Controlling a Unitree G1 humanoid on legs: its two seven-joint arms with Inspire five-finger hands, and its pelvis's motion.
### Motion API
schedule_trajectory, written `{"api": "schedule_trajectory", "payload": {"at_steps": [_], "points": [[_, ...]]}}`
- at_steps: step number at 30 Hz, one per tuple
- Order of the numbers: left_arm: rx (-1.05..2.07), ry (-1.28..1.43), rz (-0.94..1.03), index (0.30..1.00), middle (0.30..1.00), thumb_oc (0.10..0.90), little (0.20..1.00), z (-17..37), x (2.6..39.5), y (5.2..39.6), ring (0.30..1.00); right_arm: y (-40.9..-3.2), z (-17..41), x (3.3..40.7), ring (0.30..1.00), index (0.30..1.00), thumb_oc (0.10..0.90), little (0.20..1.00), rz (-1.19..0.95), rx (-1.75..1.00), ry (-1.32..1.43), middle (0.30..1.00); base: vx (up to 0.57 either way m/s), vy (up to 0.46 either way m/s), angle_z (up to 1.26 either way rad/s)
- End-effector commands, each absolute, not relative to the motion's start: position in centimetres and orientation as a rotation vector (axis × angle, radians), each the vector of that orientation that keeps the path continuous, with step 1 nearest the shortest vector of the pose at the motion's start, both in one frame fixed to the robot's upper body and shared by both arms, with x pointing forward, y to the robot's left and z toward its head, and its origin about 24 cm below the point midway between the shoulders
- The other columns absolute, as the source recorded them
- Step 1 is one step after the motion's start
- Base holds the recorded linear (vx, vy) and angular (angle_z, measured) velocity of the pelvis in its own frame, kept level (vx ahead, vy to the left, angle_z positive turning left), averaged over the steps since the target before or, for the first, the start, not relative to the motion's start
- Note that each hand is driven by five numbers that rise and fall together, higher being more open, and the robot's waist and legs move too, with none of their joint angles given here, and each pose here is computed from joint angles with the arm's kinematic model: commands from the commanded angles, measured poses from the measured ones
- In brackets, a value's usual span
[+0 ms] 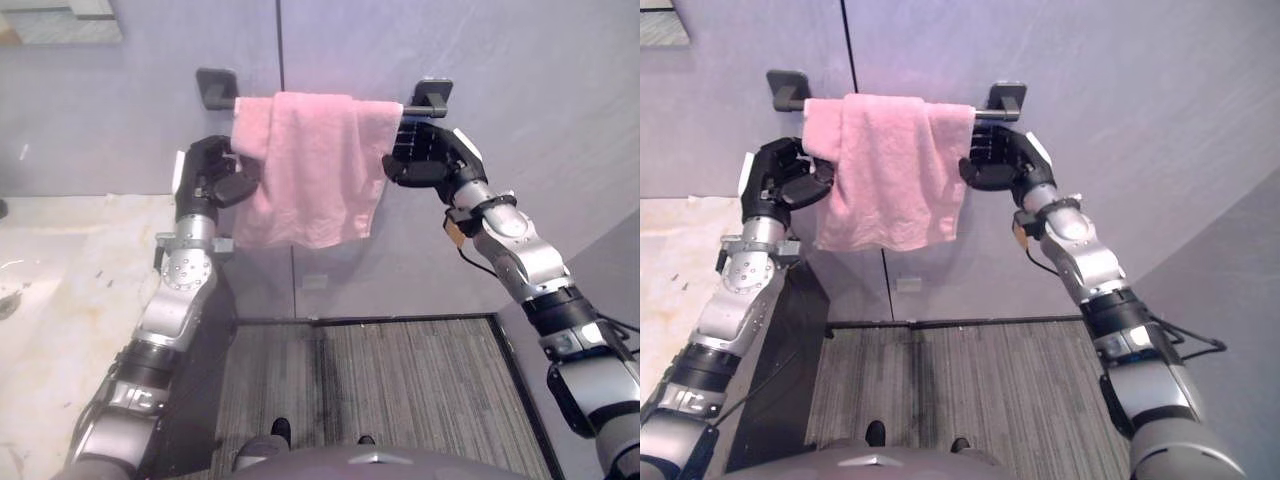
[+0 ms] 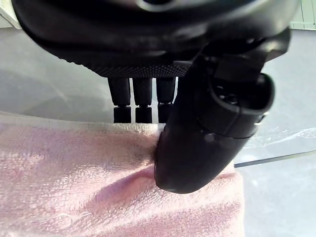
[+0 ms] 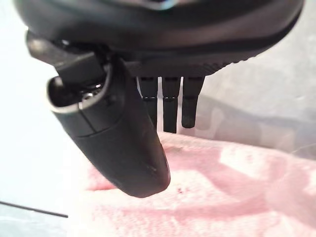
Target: Organize the bathroom.
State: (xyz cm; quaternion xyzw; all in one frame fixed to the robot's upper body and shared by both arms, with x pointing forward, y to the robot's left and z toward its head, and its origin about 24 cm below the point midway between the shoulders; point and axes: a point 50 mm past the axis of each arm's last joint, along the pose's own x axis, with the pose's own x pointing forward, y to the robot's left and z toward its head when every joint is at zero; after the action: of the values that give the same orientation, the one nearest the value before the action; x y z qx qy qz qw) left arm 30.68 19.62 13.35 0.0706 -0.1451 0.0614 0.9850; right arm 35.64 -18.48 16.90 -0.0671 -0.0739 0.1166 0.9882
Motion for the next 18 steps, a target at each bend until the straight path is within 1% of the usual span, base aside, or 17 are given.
{"api": "schedule_trajectory", "payload": {"at_steps": [1, 2, 3, 4, 5, 6, 7, 8, 9, 10, 11, 18], "points": [[0.175, -0.372, 0.083, 0.300, 0.300, 0.400, 0.300, 14.66, 30.51, 18.83, 0.300, -15.85, 26.47, 35.89, 0.455, 0.455, 0.504, 0.455, 0.295, -0.064, -0.517, 0.455, 0.00, 0.000, 0.00], [0.172, -0.374, 0.084, 0.300, 0.300, 0.400, 0.300, 14.66, 30.51, 18.75, 0.300, -15.59, 26.43, 35.87, 0.516, 0.516, 0.544, 0.516, 0.304, -0.053, -0.517, 0.516, 0.00, 0.000, 0.00], [0.171, -0.375, 0.084, 0.300, 0.300, 0.400, 0.300, 14.66, 30.52, 18.71, 0.300, -15.49, 26.43, 35.86, 0.545, 0.545, 0.563, 0.545, 0.307, -0.050, -0.517, 0.545, 0.00, 0.000, 0.00], [0.170, -0.374, 0.082, 0.300, 0.300, 0.400, 0.300, 14.64, 30.54, 18.63, 0.300, -15.33, 26.41, 35.84, 0.627, 0.627, 0.618, 0.627, 0.312, -0.053, -0.517, 0.627, 0.00, 0.000, 0.00], [0.170, -0.374, 0.081, 0.300, 0.300, 0.400, 0.300, 14.62, 30.55, 18.57, 0.300, -15.24, 26.33, 35.83, 0.900, 0.900, 0.800, 0.900, 0.312, -0.063, -0.518, 0.900, 0.00, 0.000, 0.00], [0.169, -0.372, 0.080, 0.300, 0.300, 0.400, 0.300, 14.56, 30.57, 18.49, 0.300, -15.15, 26.30, 35.82, 0.900, 0.900, 0.800, 0.900, 0.318, -0.070, -0.518, 0.900, 0.00, 0.000, 0.00], [0.170, -0.372, 0.079, 0.300, 0.300, 0.400, 0.300, 14.52, 30.57, 18.47, 0.300, -15.14, 26.28, 35.82, 0.775, 0.775, 0.717, 0.775, 0.319, -0.076, -0.518, 0.775, 0.00, 0.000, 0.00], [0.170, -0.370, 0.080, 0.300, 0.300, 0.400, 0.300, 14.51, 30.58, 18.45, 0.300, -15.20, 26.35, 35.84, 0.556, 0.556, 0.571, 0.556, 0.316, -0.086, -0.519, 0.556, 0.00, 0.000, 0.00], [0.170, -0.369, 0.080, 0.300, 0.300, 0.400, 0.300, 14.51, 30.56, 18.47, 0.300, -15.30, 26.44, 35.83, 0.533, 0.533, 0.555, 0.533, 0.310, -0.090, -0.521, 0.533, 0.00, 0.000, 0.00], [0.170, -0.369, 0.081, 0.300, 0.300, 0.400, 0.300, 14.49, 30.54, 18.48, 0.300, -15.33, 26.48, 35.82, 0.476, 0.476, 0.518, 0.476, 0.307, -0.089, -0.523, 0.476, -0.02, -0.003, 0.03], [0.173, -0.369, 0.081, 0.300, 0.300, 0.400, 0.300, 14.47, 30.51, 18.51, 0.300, -15.44, 26.59, 35.82, 0.307, 0.307, 0.405, 0.307, 0.299, -0.090, -0.525, 0.307, 0.00, 0.000, 0.00], [0.182, -0.380, 0.110, 0.300, 0.300, 0.400, 0.300, 14.71, 30.48, 19.11, 0.300, -16.01, 26.39, 35.79, 0.300, 0.300, 0.400, 0.300, 0.252, -0.112, -0.526, 0.300, 0.00, 0.000, 0.00]]}}
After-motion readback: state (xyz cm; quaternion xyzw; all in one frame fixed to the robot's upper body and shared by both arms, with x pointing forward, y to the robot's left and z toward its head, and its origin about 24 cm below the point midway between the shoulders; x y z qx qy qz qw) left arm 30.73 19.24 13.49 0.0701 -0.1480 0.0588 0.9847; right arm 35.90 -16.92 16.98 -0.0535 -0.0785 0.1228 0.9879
